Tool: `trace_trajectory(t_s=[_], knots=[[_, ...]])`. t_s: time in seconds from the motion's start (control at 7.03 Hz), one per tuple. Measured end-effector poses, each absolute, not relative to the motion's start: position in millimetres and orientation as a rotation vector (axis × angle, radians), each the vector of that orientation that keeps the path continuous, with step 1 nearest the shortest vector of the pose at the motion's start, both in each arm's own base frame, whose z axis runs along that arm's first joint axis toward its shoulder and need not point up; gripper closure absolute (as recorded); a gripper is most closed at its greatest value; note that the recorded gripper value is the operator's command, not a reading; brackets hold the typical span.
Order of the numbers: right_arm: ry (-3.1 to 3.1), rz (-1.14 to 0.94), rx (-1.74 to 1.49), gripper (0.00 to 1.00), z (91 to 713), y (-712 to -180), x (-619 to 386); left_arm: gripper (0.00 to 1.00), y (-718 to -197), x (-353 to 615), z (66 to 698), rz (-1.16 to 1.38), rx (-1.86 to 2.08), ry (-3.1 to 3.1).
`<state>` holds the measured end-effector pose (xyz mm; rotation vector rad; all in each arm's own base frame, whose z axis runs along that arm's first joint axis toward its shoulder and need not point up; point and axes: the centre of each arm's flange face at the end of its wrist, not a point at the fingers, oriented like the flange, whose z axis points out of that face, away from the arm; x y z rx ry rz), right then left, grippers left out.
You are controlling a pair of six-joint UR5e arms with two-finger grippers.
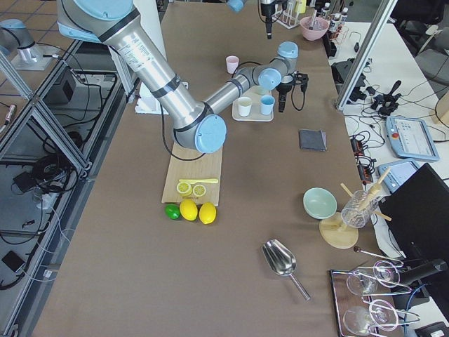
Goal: Place all cups on tray
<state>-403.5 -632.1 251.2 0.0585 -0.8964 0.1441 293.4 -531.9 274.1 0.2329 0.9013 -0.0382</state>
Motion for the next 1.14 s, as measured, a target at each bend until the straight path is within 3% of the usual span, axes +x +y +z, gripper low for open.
trace_trajectory(t_s=[0.57, 1.14], knots=[[-0.949, 0.128, 0.077, 0.00, 286.6, -640.0, -297.3, 0.03, -434.2, 335.6, 325.0, -0.012, 0.200, 0.860], [-0.945, 0.146, 0.086, 0.00, 297.6, -636.8, -276.9, 0.03, -391.3, 367.8, 355.2, 0.024, 0.199, 0.870]])
